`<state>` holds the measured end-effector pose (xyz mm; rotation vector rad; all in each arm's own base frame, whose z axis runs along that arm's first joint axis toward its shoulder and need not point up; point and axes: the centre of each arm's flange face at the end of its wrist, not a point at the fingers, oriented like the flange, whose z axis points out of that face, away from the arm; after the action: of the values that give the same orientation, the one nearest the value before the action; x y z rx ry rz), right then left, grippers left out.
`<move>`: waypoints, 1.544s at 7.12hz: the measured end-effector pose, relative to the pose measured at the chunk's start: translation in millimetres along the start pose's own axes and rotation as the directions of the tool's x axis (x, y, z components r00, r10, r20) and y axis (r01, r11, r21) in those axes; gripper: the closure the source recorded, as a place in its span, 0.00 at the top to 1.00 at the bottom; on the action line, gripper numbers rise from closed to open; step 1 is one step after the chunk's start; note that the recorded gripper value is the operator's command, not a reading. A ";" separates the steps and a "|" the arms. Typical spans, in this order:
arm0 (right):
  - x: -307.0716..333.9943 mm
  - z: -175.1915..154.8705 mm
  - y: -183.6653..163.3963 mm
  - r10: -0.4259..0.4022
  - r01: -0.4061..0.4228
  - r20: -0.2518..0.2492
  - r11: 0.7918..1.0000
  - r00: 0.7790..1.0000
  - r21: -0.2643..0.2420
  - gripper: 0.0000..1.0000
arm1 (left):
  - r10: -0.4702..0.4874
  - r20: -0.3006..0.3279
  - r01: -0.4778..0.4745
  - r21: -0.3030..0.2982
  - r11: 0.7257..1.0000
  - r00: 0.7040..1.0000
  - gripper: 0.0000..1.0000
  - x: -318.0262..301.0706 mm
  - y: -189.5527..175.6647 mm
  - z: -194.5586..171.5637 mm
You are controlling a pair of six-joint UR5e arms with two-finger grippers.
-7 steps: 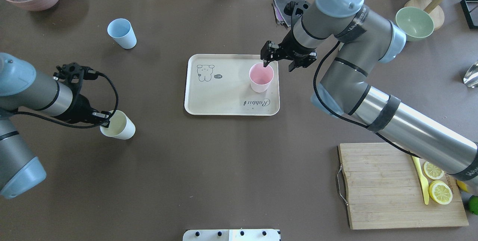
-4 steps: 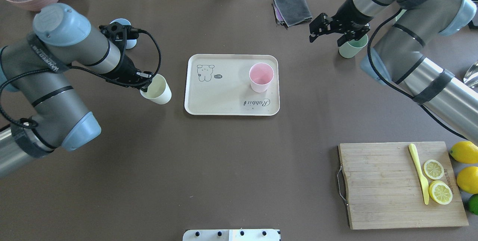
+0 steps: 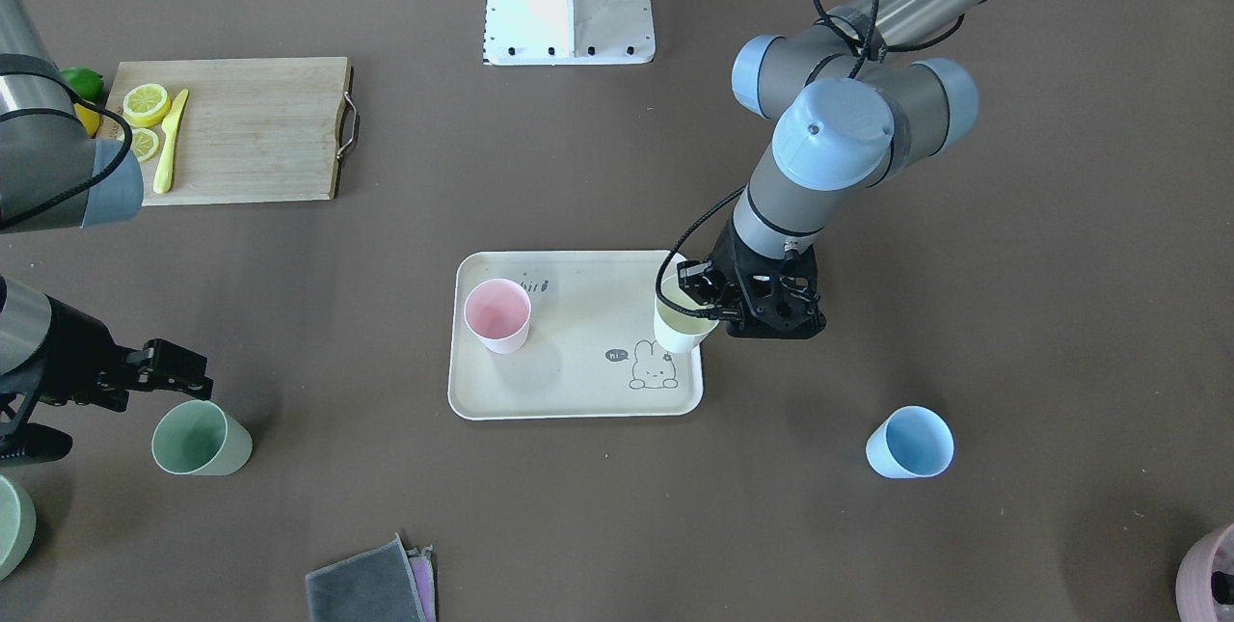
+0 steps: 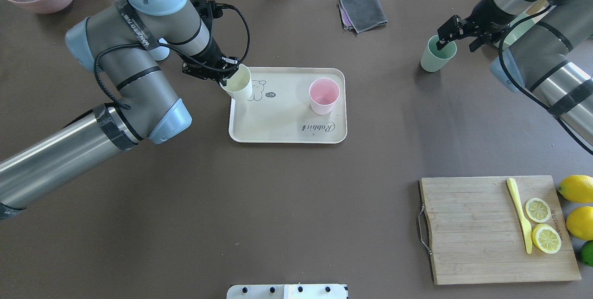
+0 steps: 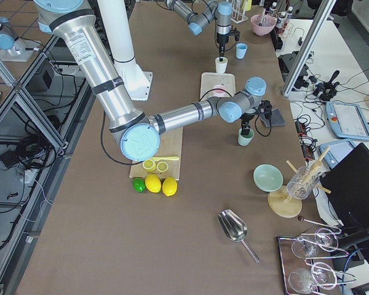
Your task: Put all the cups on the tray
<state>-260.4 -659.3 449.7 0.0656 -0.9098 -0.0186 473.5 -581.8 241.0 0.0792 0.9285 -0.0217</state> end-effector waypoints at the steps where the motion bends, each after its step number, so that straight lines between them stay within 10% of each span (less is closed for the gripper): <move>1: 14.2 10.8 -4.2 0.013 -0.013 -0.031 1.000 0.999 -0.003 0.94 | -0.002 -0.007 0.002 -0.004 1.000 1.000 0.00 9.8 0.8 7.5; 3: 29.6 23.7 -10.3 0.043 -0.044 -0.064 0.999 0.997 -0.011 0.80 | -0.007 -0.014 0.007 -0.010 1.000 1.000 0.97 29.5 11.3 16.8; 5: 33.5 31.1 -15.5 0.081 -0.083 -0.076 0.996 0.994 -0.019 0.54 | 0.000 -0.017 -0.001 -0.009 1.000 1.000 0.97 38.7 18.3 18.9; 7: 34.5 37.4 -15.9 0.098 -0.100 -0.081 0.995 0.992 -0.028 0.05 | 0.014 -0.024 -0.014 0.002 1.000 1.000 0.98 25.7 20.4 5.9; 11: 4.5 31.4 -23.0 0.107 -0.109 -0.050 0.994 0.993 -0.028 0.00 | 0.199 0.080 -0.202 0.028 0.979 0.977 0.97 -166.4 -35.9 -35.9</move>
<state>-282.1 -683.9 471.0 -0.0114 -0.8636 0.0694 343.3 -617.5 350.6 0.2043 0.8394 0.1451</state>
